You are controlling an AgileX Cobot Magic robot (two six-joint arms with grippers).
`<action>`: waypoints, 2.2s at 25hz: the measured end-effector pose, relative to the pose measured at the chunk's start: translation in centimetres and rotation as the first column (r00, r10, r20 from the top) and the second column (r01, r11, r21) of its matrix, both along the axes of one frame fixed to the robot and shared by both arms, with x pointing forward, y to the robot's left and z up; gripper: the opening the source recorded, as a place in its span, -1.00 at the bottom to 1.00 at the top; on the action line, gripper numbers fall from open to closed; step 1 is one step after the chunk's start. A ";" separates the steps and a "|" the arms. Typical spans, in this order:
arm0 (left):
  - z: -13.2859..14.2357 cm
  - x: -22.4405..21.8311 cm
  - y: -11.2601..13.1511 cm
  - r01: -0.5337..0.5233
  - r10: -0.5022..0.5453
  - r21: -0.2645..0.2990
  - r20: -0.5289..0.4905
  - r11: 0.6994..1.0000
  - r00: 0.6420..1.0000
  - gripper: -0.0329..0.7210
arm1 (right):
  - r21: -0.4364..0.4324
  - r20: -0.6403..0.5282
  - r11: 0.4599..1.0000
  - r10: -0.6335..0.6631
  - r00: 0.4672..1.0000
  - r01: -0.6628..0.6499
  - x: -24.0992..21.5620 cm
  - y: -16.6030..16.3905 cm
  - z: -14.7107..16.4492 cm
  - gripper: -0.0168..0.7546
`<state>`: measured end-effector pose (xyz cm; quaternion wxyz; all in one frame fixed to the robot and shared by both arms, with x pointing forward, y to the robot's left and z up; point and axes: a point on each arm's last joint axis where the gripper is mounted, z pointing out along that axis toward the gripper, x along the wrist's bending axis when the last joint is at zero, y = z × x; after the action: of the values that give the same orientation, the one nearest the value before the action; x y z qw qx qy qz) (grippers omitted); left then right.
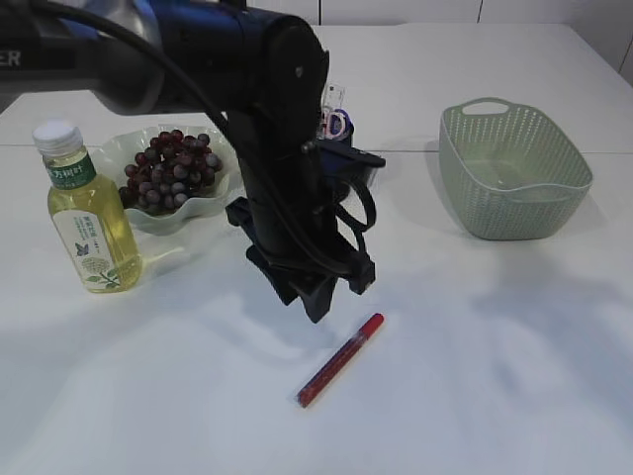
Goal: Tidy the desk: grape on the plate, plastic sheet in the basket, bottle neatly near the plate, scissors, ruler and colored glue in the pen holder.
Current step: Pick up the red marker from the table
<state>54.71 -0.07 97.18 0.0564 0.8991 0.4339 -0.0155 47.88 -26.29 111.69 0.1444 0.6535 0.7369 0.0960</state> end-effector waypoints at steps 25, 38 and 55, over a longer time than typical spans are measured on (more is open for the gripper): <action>-8.2 -1.1 -3.1 0.119 -0.115 0.085 -0.055 0.989 0.992 -0.04 | 0.002 0.000 1.000 0.000 1.000 0.000 0.0 0.0 0.0 -0.28; -8.3 -1.0 -3.2 0.118 -0.115 0.074 -0.039 0.990 0.993 -0.04 | 0.004 -0.001 1.000 0.000 1.000 0.000 0.0 0.0 0.0 -0.28; -8.3 -1.3 -3.3 0.086 -0.081 0.066 -0.075 0.994 0.994 -0.04 | -0.073 0.014 0.997 0.000 1.000 0.001 0.1 -0.6 0.1 -0.28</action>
<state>53.39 -3.34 88.92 0.0090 0.9166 0.3981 -0.0354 48.00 -26.92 111.78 0.1734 0.6470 0.7388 0.0734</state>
